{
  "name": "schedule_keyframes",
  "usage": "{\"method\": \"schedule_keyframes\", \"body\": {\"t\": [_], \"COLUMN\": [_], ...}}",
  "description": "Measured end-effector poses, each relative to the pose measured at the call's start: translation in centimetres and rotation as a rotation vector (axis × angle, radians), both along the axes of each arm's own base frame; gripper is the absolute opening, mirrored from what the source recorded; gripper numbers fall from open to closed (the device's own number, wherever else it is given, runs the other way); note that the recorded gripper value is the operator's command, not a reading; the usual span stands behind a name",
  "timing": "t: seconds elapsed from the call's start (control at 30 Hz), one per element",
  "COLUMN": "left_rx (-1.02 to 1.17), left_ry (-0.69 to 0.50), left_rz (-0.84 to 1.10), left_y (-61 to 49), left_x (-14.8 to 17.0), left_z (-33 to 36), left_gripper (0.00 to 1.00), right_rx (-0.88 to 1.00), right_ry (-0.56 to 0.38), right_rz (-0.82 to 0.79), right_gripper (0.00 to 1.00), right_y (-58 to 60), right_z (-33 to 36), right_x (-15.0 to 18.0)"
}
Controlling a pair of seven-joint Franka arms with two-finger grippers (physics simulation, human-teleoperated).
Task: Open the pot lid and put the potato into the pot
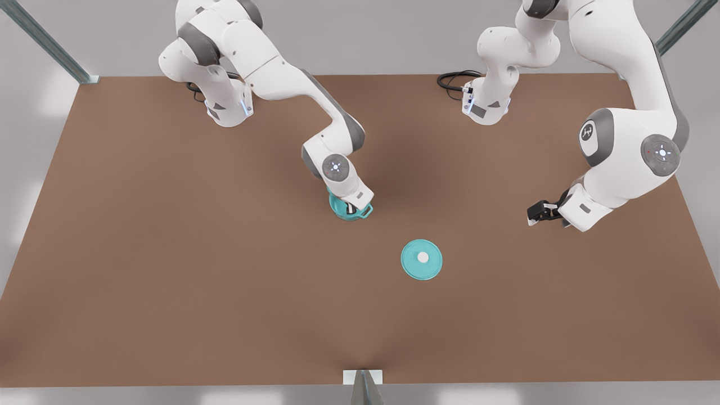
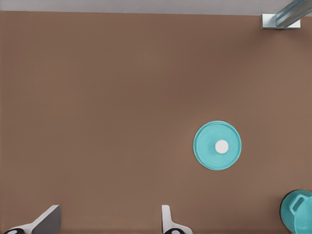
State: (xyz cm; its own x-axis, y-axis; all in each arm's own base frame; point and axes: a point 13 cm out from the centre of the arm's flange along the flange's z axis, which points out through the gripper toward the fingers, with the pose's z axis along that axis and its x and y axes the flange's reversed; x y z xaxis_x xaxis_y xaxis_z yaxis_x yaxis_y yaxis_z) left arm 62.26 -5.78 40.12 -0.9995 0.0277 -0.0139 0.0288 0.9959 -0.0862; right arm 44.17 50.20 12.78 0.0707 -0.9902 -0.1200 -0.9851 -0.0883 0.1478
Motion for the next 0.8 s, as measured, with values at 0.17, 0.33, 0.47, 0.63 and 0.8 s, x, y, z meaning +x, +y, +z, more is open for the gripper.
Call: {"method": "schedule_keyframes", "body": {"t": [0.17, 0.33, 0.47, 0.63, 0.8], "left_rx": [0.001, 0.002, 0.002, 0.001, -0.004], "left_ry": [0.000, 0.002, -0.001, -0.022, -0.031], "left_rz": [0.000, 0.001, 0.001, -0.007, -0.003], "left_y": [0.0, 0.0, 0.0, -0.5, -0.2], "left_x": [0.0, 0.0, 0.1, 0.8, 1.2], "left_z": [0.0, -0.2, 0.0, 0.8, 1.0], "left_gripper": [1.00, 1.00, 1.00, 1.00, 1.00], "right_rx": [-0.001, -0.003, 0.003, -0.035, -0.103], "right_ry": [-0.003, -0.009, -0.068, -0.206, -0.046], "right_rz": [-0.038, -0.065, -0.167, -0.732, -0.888], "right_gripper": [0.53, 1.00, 1.00, 1.00, 1.00], "right_y": [-0.1, 0.2, -3.9, -37.8, -41.2], "right_z": [-0.1, -0.2, 5.1, 23.6, 24.7], "right_x": [0.2, 0.1, 5.4, 21.2, 17.7]}}
